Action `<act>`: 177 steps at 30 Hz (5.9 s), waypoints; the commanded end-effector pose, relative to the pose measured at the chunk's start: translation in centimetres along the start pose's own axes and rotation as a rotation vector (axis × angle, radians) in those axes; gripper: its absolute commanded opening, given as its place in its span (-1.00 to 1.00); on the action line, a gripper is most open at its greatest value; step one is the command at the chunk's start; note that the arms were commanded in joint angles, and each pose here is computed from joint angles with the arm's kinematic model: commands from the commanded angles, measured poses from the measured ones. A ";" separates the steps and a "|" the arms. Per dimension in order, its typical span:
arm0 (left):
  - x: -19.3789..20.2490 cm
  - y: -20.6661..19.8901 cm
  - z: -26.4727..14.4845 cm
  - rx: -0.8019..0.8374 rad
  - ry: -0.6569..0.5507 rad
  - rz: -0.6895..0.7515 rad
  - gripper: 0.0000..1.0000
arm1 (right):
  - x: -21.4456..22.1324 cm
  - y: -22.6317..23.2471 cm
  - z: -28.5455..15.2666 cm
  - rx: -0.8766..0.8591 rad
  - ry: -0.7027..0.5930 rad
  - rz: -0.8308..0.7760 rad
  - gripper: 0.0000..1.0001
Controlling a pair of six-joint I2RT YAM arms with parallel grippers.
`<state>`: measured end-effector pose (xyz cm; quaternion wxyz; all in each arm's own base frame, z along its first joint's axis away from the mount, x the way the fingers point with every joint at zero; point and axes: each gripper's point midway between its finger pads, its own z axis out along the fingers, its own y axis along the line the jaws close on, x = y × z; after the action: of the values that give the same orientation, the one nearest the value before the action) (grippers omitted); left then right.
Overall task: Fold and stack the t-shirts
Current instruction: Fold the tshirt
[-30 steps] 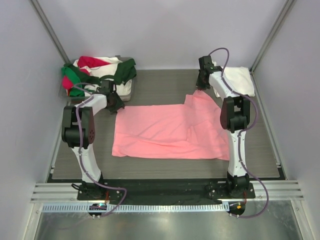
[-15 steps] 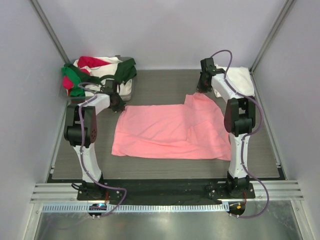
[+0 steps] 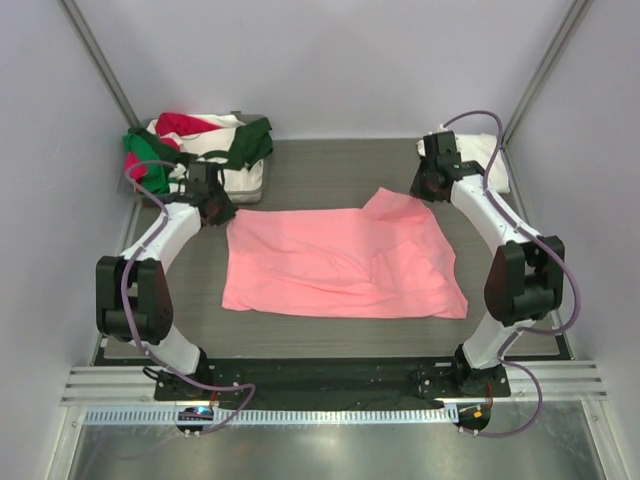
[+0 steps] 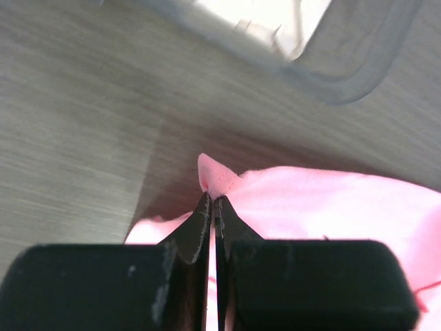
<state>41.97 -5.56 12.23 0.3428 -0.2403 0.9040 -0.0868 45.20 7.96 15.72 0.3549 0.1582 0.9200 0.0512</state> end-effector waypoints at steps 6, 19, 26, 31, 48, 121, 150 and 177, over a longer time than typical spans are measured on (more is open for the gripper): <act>3.0 2.9 -0.8 -0.011 -0.047 -0.034 -1.00 | 4.0 -3.3 -3.9 0.011 -0.057 0.044 -0.98; 4.0 3.9 -1.2 0.014 -0.112 -0.065 -1.00 | 8.7 -9.9 -9.1 0.144 -0.206 0.202 -0.98; 4.6 3.2 -2.1 0.077 -0.133 -0.074 -0.95 | 11.0 -13.0 -10.9 0.228 -0.256 0.298 -0.98; 5.2 2.3 -2.8 0.136 -0.158 -0.068 -0.82 | 12.9 -14.2 -11.2 0.234 -0.286 0.421 -0.97; -3.4 -4.4 -2.0 0.213 -0.275 0.095 -0.89 | 1.5 -9.4 -10.6 0.168 -0.403 0.286 -0.97; 13.2 0.6 -2.4 0.057 0.032 0.161 0.36 | 19.0 -4.7 -3.2 -0.051 0.160 0.333 0.68; 38.7 -5.2 -12.0 0.207 0.701 0.089 0.36 | 7.6 8.1 18.1 -0.170 0.334 0.155 0.69; 28.7 -15.8 -19.6 0.320 0.345 0.418 0.48 | -6.2 18.7 9.4 -0.566 0.065 0.113 0.89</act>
<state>14.75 -38.53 13.04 0.1505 0.0140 0.9506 -0.2711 61.96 22.99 6.63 0.3029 0.1401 0.8896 0.3116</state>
